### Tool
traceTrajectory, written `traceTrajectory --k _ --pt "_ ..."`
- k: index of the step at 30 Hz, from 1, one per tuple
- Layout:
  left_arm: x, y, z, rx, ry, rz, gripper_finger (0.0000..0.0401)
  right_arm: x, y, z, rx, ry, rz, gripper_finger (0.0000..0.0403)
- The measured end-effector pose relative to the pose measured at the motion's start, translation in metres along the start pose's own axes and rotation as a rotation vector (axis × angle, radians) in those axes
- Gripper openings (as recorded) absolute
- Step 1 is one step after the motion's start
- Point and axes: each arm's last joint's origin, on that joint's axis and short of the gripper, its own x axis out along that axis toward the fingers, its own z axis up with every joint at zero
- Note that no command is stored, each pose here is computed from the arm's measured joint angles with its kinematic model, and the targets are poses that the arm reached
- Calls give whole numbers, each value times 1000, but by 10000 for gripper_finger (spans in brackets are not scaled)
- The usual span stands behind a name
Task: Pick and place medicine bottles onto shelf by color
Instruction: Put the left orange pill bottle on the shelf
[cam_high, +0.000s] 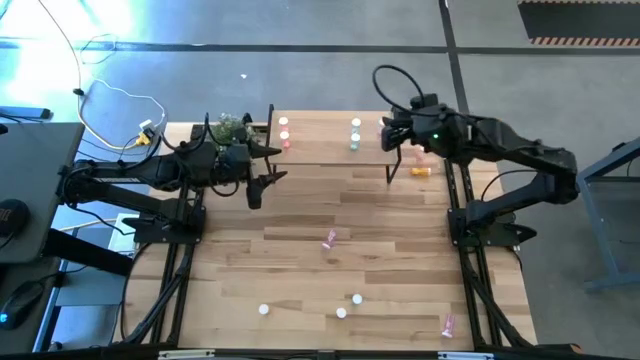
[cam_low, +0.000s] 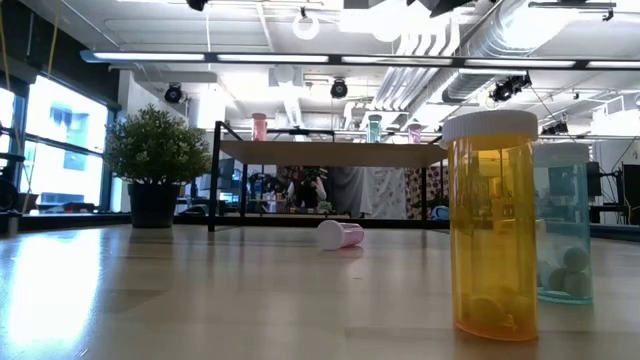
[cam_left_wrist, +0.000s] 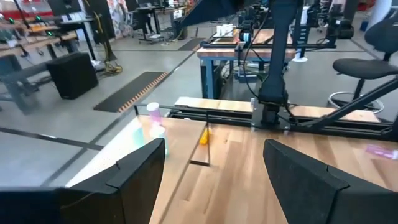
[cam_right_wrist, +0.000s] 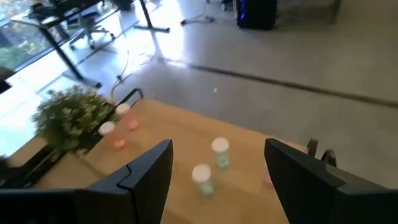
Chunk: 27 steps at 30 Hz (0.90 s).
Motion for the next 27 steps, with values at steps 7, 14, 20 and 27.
traceTrajectory --k 7,14,20,27 --pt "-6 -2 -3 -120 48 -119 264 -21 -7 8 -22 170 120 245" --pt "-13 -22 -15 -239 208 -312 264 -24 -7 0 -59 331 227 245" --pt "-26 -59 -39 -271 307 -368 264 -27 -11 0 -116 339 233 245" --pt "-50 -97 -66 -336 322 -263 264 -30 -14 1 -136 327 244 245"
